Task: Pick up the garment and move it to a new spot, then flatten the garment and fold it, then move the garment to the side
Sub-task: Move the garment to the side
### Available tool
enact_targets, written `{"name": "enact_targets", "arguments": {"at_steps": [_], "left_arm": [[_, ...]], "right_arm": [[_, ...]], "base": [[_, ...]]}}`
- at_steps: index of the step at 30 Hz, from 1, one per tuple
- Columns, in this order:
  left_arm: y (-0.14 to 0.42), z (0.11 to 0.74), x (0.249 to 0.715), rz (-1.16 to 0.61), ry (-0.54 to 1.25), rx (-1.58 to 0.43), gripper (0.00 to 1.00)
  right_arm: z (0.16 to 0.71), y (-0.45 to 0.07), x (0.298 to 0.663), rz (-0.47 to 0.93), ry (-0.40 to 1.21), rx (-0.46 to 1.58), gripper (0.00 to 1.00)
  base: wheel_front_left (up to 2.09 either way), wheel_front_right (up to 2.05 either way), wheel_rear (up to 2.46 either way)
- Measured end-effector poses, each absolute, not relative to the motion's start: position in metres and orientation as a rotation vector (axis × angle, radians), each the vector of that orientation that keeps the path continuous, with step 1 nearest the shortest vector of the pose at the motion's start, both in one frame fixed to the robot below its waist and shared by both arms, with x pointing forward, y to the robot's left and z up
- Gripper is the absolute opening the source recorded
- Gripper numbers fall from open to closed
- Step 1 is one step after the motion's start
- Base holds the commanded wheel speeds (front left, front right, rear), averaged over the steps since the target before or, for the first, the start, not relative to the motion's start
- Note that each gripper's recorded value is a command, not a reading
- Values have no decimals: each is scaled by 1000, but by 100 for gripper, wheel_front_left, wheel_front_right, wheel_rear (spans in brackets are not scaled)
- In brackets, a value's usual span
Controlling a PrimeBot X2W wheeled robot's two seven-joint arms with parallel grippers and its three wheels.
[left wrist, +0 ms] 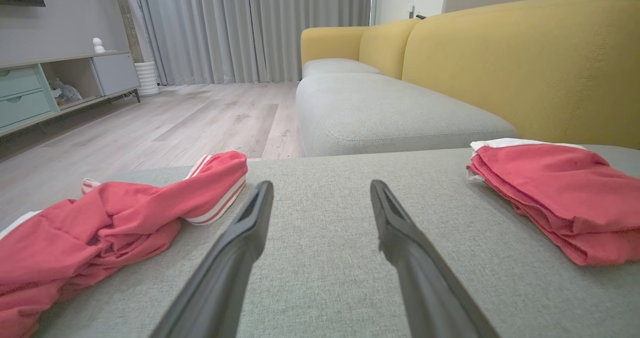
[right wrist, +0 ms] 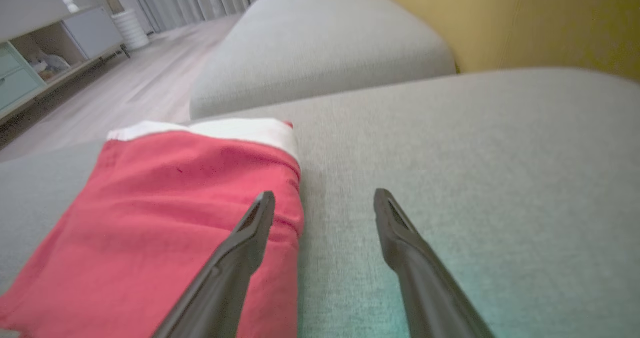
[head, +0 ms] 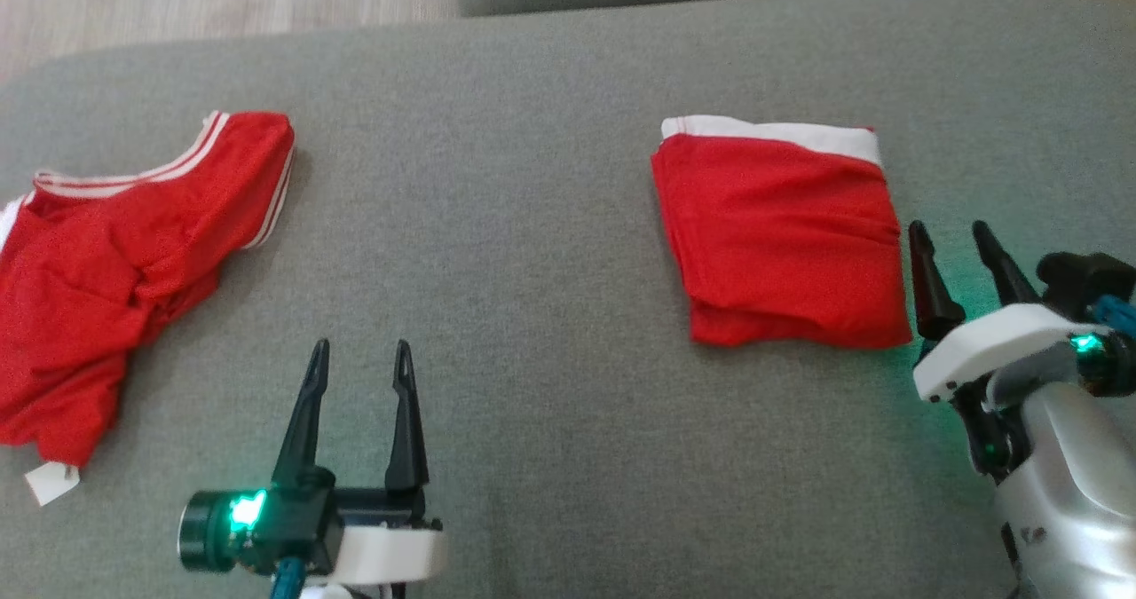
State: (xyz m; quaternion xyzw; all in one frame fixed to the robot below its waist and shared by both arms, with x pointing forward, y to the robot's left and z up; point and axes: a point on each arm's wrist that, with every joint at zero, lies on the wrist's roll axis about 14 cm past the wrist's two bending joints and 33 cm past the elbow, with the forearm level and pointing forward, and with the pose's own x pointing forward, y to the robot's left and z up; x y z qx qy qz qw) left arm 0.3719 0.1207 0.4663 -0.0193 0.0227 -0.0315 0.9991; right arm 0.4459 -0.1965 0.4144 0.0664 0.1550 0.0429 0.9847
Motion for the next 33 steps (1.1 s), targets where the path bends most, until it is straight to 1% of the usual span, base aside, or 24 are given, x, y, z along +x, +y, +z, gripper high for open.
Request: {"name": "enact_targets", "arguments": {"at_steps": [3, 8, 9, 10, 12, 16, 20, 23, 27, 33], "left_arm": [[121, 463, 379, -62, 52, -37, 100], [122, 463, 385, -58, 47, -35, 100], [122, 462, 385, -59, 51, -35, 100], [122, 461, 385, -60, 55, -35, 100], [121, 459, 384, -63, 60, -35, 100], [118, 455, 387, -71, 70, -38, 100], [111, 449, 394, -91, 83, -44, 100], [102, 446, 407, -121, 81, -47, 100], [86, 440, 428, -166, 74, -66, 100], [58, 424, 458, -243, 82, -107, 100]], "right_arm": [[391, -191, 446, 94, 413, 167, 100], [367, -173, 441, 121, 514, 236, 100], [365, -169, 441, 125, 521, 254, 91], [365, -167, 442, 127, 524, 269, 75], [365, -164, 443, 139, 527, 280, 0], [364, -168, 445, 152, 524, 257, 0], [363, -193, 449, 128, 519, 209, 0], [364, -229, 455, 75, 512, 155, 0], [366, -290, 455, -30, 514, 78, 0], [377, -382, 453, -183, 519, -93, 0]], "base": [[0, 0, 0], [0, 0, 0], [0, 0, 0], [0, 0, 0], [0, 0, 0], [0, 0, 0], [0, 0, 0], [0, 0, 0], [0, 0, 0], [0, 0, 0]]}}
